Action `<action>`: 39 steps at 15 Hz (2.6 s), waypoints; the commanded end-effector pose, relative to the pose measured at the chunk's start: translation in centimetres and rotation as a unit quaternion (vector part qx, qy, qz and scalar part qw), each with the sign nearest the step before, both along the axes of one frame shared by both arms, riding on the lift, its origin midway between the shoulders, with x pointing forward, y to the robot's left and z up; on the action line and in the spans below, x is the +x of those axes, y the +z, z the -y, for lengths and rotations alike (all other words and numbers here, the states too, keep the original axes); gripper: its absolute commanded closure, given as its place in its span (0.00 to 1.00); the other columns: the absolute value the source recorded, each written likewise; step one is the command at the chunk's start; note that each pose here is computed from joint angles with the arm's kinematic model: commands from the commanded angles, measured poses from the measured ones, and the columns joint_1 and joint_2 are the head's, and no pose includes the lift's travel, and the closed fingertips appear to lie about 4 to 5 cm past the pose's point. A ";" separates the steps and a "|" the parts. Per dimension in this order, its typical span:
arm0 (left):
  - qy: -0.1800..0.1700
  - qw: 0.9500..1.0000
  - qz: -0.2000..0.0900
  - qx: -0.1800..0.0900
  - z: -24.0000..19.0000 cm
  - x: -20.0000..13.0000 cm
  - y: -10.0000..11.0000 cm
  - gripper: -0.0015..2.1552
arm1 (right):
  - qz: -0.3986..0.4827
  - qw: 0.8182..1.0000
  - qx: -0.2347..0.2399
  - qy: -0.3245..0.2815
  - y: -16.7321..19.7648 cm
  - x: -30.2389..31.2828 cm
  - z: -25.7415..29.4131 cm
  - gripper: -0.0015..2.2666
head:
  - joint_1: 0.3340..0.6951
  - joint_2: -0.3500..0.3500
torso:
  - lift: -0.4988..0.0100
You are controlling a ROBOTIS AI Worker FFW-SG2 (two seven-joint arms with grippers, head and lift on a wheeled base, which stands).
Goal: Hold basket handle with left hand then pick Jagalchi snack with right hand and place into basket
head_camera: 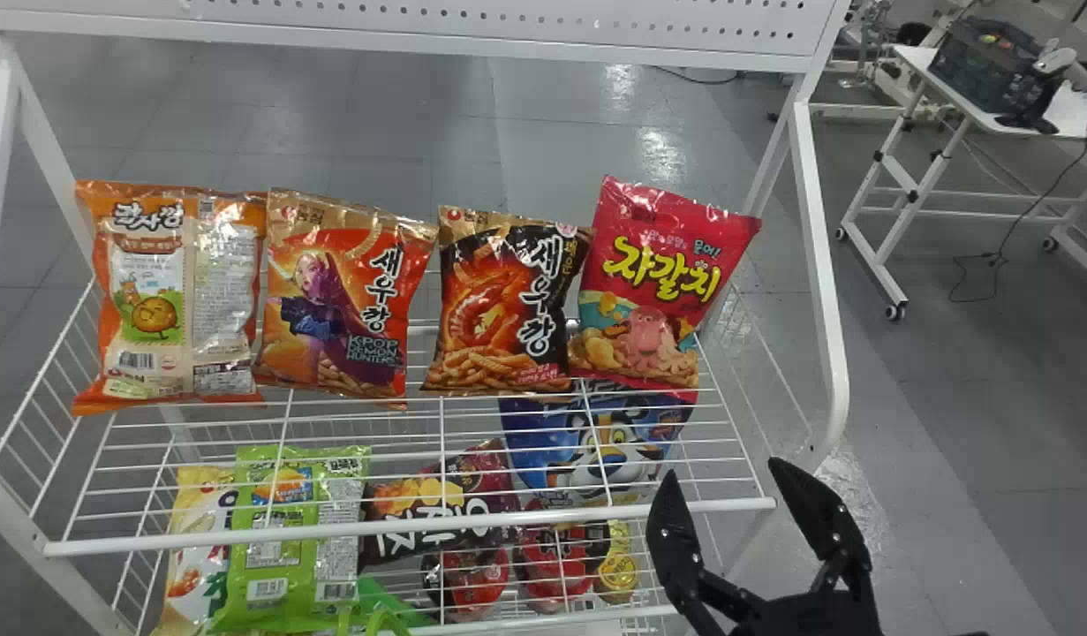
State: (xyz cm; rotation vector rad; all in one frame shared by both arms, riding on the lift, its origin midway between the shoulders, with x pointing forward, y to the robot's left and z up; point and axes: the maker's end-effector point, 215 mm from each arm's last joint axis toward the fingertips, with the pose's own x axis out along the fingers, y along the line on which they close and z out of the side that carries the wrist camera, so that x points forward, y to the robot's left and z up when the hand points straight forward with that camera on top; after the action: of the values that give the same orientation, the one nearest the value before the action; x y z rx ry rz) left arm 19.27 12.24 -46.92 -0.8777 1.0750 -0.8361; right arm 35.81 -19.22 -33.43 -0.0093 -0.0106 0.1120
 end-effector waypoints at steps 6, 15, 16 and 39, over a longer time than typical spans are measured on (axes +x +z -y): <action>-0.001 1.000 -0.002 -0.001 0.1 -0.3 0.1 0.80 | -0.025 1.000 -0.012 0.003 -1.5 2.9 -0.6 0.07 | 1.00 0.29 | 0.96; -0.001 1.000 -0.009 0.003 -0.2 -0.7 -0.4 0.80 | -0.021 1.000 -0.011 -0.002 -2.9 10.2 -1.4 0.07 | 1.00 0.35 | 0.96; 0.000 1.000 -0.010 0.003 -0.1 -0.8 -0.5 0.80 | -0.019 1.000 -0.012 -0.005 -2.9 11.0 -1.2 0.07 | 1.00 0.35 | 0.96; -0.005 1.000 -0.019 0.009 -0.4 -0.3 -1.8 0.80 | -0.046 0.997 -0.032 -0.049 -4.3 23.3 1.5 0.07 | 1.00 0.34 | 0.96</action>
State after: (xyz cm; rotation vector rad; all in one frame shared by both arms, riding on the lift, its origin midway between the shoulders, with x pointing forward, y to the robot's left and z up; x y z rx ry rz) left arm 18.96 12.58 -48.75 -0.8791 1.1193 -0.8187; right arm 58.72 -20.46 -37.65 -0.0637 0.0828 0.0182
